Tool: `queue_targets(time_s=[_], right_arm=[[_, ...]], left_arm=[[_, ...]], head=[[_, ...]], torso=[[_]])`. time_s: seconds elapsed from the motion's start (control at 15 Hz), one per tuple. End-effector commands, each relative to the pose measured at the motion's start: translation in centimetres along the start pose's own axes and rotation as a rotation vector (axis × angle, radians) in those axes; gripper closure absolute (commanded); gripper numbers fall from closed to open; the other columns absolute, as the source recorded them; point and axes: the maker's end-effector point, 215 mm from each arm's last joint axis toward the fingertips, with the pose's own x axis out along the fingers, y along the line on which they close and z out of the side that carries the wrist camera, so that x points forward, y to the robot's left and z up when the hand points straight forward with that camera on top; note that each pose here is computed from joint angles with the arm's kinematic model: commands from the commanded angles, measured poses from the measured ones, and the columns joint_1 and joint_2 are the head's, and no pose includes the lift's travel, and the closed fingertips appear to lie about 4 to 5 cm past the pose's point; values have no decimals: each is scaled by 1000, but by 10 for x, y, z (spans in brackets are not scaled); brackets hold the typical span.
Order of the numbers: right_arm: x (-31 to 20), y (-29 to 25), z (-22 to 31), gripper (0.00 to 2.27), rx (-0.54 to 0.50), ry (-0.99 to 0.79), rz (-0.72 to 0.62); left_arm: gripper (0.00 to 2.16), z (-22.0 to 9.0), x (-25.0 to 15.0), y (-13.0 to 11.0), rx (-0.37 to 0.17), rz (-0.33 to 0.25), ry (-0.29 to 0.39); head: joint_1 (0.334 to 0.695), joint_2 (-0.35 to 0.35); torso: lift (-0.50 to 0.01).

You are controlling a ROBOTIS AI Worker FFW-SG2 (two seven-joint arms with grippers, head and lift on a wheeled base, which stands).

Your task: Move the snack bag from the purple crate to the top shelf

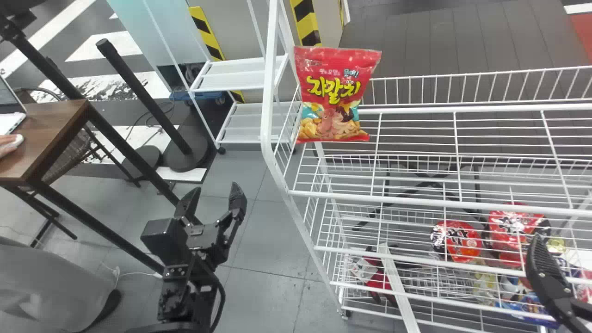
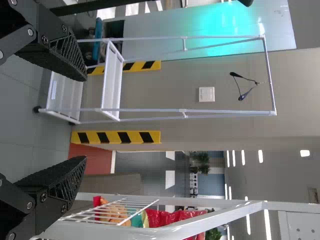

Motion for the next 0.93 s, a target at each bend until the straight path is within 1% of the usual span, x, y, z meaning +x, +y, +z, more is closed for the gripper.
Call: queue_targets(time_s=[0.0,0.67,0.87], right_arm=[[3,-1,-1,97,0,-2,0],[10,0,-2,97,3,-5,3],[11,2,-5,97,7,-3,7]], left_arm=[[319,-2,4,-5,-7,-4,5],[313,-8,17,-9,-19,-5,14],[259,-10,15,-6,-19,-2,18]], head=[[695,350],[695,340],[695,341]], torso=[[0],[0],[0]])
